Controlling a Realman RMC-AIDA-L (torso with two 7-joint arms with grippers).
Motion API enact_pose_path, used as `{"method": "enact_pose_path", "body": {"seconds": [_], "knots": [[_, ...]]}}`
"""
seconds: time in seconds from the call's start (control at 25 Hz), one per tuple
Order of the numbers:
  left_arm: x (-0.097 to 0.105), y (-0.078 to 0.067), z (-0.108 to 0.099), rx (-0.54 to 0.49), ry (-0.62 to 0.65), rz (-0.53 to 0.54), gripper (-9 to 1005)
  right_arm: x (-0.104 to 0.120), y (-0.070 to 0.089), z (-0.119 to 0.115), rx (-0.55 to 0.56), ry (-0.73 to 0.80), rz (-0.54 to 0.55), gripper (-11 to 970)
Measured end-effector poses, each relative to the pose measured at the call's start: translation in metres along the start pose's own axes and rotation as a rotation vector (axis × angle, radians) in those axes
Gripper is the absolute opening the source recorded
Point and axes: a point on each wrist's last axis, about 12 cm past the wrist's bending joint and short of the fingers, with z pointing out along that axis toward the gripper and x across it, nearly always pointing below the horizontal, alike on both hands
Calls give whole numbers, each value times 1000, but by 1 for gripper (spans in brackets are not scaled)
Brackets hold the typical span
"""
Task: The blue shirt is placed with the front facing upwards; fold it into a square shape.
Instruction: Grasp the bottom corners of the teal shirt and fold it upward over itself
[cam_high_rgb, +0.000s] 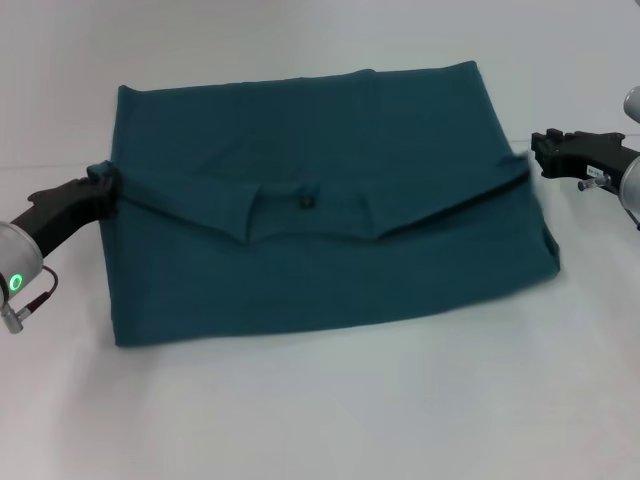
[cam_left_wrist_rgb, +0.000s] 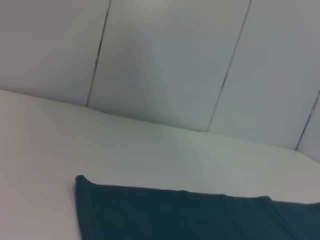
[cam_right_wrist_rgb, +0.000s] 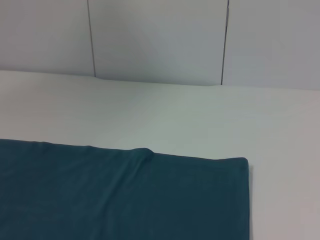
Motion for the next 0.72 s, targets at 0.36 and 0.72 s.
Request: {"method": "enact_pose_path", "body": {"seconds": [0.36, 0.72], "knots": [[-1, 3, 0, -36, -12, -28, 156, -4, -1, 3, 21, 3, -5, 206], [0, 3, 5, -52, 27, -33, 642, -1, 2, 3, 22, 7, 6, 462]]}}
